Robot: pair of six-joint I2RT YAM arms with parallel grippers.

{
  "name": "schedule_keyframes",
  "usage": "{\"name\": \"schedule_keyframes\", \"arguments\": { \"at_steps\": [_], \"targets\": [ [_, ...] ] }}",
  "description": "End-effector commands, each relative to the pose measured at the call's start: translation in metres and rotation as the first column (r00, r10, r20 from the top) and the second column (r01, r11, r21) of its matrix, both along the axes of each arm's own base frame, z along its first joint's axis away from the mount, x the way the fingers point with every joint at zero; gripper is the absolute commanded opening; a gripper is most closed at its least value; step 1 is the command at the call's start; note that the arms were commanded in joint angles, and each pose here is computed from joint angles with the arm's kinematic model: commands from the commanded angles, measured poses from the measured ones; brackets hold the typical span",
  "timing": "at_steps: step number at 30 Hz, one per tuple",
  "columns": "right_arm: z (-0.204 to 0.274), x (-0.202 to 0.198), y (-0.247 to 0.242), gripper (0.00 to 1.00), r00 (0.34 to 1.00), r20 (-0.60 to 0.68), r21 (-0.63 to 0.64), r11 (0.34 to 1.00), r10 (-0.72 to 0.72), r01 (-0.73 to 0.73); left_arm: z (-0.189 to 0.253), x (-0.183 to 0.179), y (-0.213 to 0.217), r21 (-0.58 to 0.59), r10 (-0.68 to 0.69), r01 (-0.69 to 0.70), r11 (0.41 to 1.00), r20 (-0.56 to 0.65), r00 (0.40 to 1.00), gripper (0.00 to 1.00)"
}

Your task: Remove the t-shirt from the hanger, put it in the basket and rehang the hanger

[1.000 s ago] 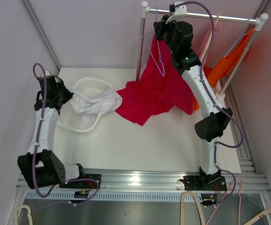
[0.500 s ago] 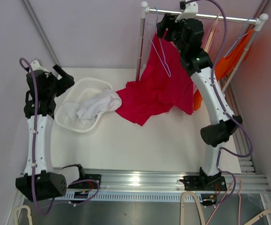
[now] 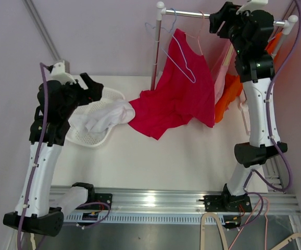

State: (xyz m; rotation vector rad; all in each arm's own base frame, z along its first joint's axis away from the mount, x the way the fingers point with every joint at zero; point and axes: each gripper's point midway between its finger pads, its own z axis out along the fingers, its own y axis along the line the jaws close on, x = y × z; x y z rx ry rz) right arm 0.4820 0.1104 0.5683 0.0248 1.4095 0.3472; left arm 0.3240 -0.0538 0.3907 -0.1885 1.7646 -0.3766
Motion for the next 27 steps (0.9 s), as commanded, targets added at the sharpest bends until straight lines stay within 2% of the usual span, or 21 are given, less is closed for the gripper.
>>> {"name": "schedule_keyframes", "arguments": {
  "at_steps": [1, 11, 22, 26, 27],
  "targets": [
    [-0.052, 0.022, 0.021, 0.65, 0.984, -0.144, -0.012, 0.994, 0.102, -0.105, 0.025, -0.006, -0.016, 0.082, -0.050, 0.043, 0.996, 0.085, 0.995, 0.93],
    [-0.071, 0.038, 0.026, 0.63, 0.973, -0.167, -0.019, 0.986, 0.159, -0.165, 0.041, -0.011, -0.049, 0.104, -0.158, 0.144, 0.984, 0.140, 0.978, 0.97],
    [-0.101, 0.076, 0.042, 0.59, 0.955, -0.189, 0.010, 0.973, 0.230, -0.232, 0.034, -0.001, -0.057, 0.171, -0.141, 0.118, 0.978, 0.129, 0.982, 0.97],
    [-0.114, 0.085, 0.044, 0.37, 0.950, -0.208, 0.019, 0.972, 0.232, -0.233, 0.035, 0.001, -0.060, 0.174, -0.146, 0.123, 0.977, 0.130, 0.981, 0.97],
    [-0.116, 0.087, 0.043, 0.36, 0.950, -0.212, 0.020, 0.973, 0.229, -0.230, 0.035, 0.001, -0.060, 0.175, -0.147, 0.123, 0.977, 0.132, 0.980, 0.96]
  ]
}}
